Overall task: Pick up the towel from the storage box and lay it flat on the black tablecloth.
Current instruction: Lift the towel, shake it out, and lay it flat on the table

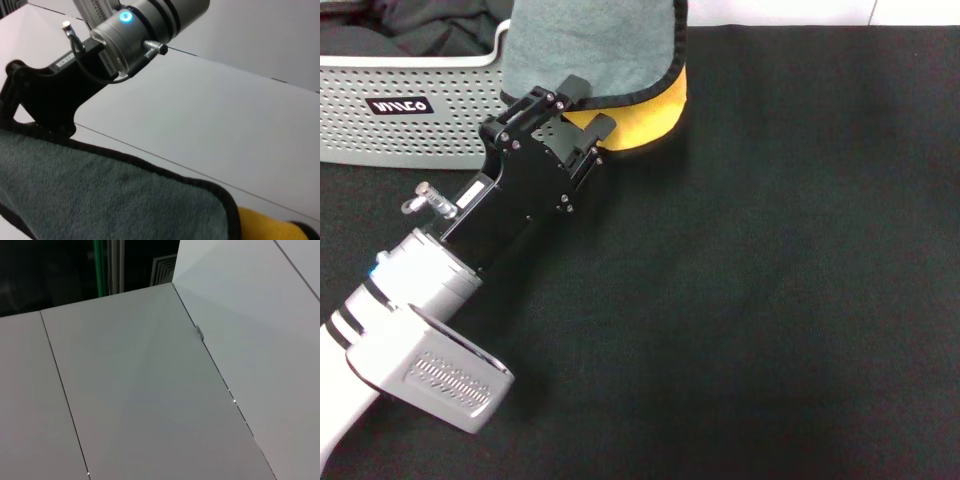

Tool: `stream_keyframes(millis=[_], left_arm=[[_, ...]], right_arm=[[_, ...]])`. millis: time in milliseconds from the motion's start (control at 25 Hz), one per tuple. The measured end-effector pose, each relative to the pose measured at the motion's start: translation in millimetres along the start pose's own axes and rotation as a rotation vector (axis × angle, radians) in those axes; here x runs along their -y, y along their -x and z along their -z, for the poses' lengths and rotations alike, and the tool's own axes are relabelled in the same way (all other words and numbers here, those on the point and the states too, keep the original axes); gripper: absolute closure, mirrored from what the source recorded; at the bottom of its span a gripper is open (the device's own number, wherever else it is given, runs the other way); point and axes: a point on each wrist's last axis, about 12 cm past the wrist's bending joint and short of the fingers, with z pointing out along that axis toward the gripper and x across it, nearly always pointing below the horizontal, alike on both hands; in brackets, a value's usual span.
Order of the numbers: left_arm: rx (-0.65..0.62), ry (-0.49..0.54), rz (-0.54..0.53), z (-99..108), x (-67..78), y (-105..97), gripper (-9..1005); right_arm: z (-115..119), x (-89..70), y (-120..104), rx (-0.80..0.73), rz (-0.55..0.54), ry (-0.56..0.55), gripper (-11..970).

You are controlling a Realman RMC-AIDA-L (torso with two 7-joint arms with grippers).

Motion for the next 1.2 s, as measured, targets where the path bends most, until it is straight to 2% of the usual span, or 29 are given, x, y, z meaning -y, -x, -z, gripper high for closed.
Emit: stream_keyframes(millis=[280, 520, 720, 960, 1200], left_arm=[[-0.008, 0.040, -0.042, -5.1, -4.0, -0.1, 559], [0.004, 0.076, -0.023, -7.7, -7.0, 2.7, 587], [0.036, 0.134, 0.077, -7.4, -10.1, 11.3, 624], [0.087, 0.161, 0.315, -2.2, -14.2, 14.5, 664], [0.105, 0.125, 0.360, -0.9, -10.6, 16.9, 703]], right_arm=[[-1.0, 0.3, -1.1, 0.026, -0.032, 0.002, 955], [-1.3, 3.0, -4.1, 0.030, -0.053, -0.006, 955], [1.4, 7.5, -8.1, 0.025, -0.034, -0.031, 955], [6.8, 12.5, -14.2, 0.011, -0.003, -0.066, 954], [7.3, 13.0, -17.7, 0.000, 0.006, -0.071, 954]])
